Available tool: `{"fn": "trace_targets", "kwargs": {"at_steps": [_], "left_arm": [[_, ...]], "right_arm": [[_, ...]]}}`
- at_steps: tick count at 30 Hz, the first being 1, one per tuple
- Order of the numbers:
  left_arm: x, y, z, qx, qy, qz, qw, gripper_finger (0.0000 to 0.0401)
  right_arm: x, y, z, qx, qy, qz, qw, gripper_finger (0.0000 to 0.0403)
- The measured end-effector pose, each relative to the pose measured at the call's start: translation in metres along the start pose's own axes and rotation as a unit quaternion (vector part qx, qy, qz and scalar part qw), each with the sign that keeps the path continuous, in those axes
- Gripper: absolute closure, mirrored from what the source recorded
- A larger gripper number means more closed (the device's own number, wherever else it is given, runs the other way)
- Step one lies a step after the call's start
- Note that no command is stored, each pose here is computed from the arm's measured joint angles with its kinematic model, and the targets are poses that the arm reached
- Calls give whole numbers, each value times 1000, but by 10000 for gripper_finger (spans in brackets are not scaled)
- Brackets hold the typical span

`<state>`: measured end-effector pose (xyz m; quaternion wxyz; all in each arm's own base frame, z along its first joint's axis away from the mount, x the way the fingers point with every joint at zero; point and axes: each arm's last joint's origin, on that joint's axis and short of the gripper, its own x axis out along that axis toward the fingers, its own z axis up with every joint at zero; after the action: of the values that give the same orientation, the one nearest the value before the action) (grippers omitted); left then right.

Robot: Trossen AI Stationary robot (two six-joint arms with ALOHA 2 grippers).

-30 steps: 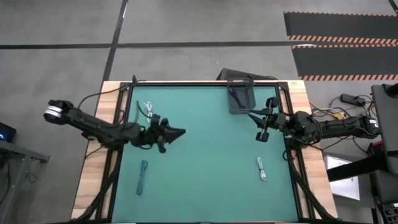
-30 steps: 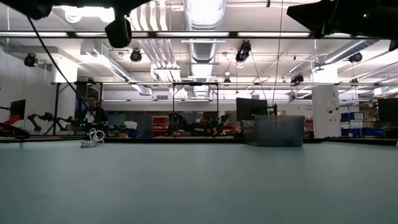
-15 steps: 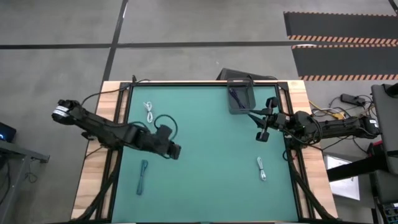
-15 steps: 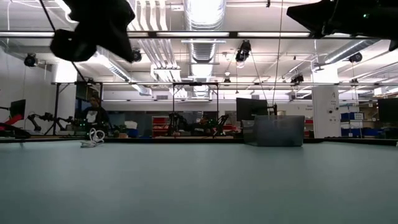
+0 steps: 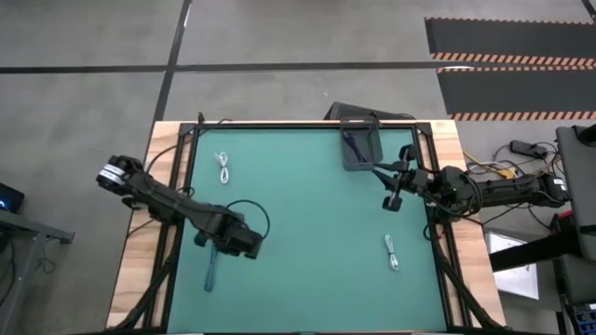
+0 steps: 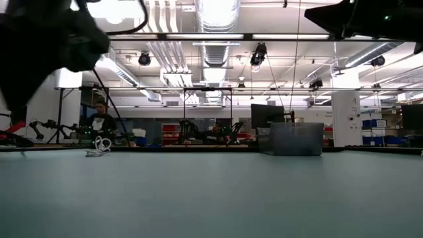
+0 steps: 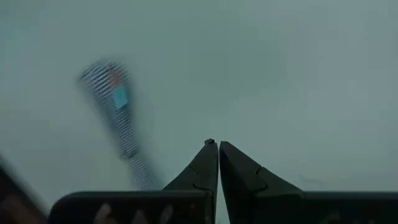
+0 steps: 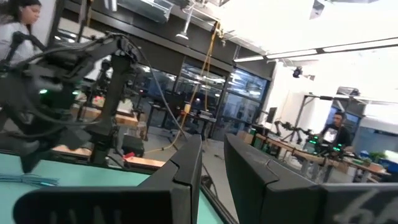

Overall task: Pick and place USB-C Cables
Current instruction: Put the blue charger cable into the black bin

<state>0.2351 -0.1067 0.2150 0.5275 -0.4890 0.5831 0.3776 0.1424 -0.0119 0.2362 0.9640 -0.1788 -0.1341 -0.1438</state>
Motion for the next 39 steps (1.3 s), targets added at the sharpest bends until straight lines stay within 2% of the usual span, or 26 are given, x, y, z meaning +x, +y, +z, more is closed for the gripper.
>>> {"fn": "trace_targets", "kwargs": {"at_steps": [5, 14, 18, 29, 33, 39], "left_arm": [[6, 8, -8, -18, 14, 45, 999, 401], [15, 18, -19, -18, 7, 61, 998, 398], [16, 19, -20, -17, 6, 63, 998, 370], [32, 32, -20, -13, -1, 89, 996, 250], [38, 34, -19, -17, 0, 86, 996, 234], [47, 40, -16, -18, -1, 91, 996, 232]], "right_arm": [[0, -3, 0, -8, 0, -17, 1000, 344], [1, -4, 2, -16, -2, -22, 1000, 344], [1, -5, 2, -20, -1, -22, 1000, 344], [1, -5, 2, -21, -1, -23, 1000, 344], [1, -5, 2, -20, -1, -23, 1000, 344], [1, -5, 2, -20, -1, -23, 1000, 344]]}}
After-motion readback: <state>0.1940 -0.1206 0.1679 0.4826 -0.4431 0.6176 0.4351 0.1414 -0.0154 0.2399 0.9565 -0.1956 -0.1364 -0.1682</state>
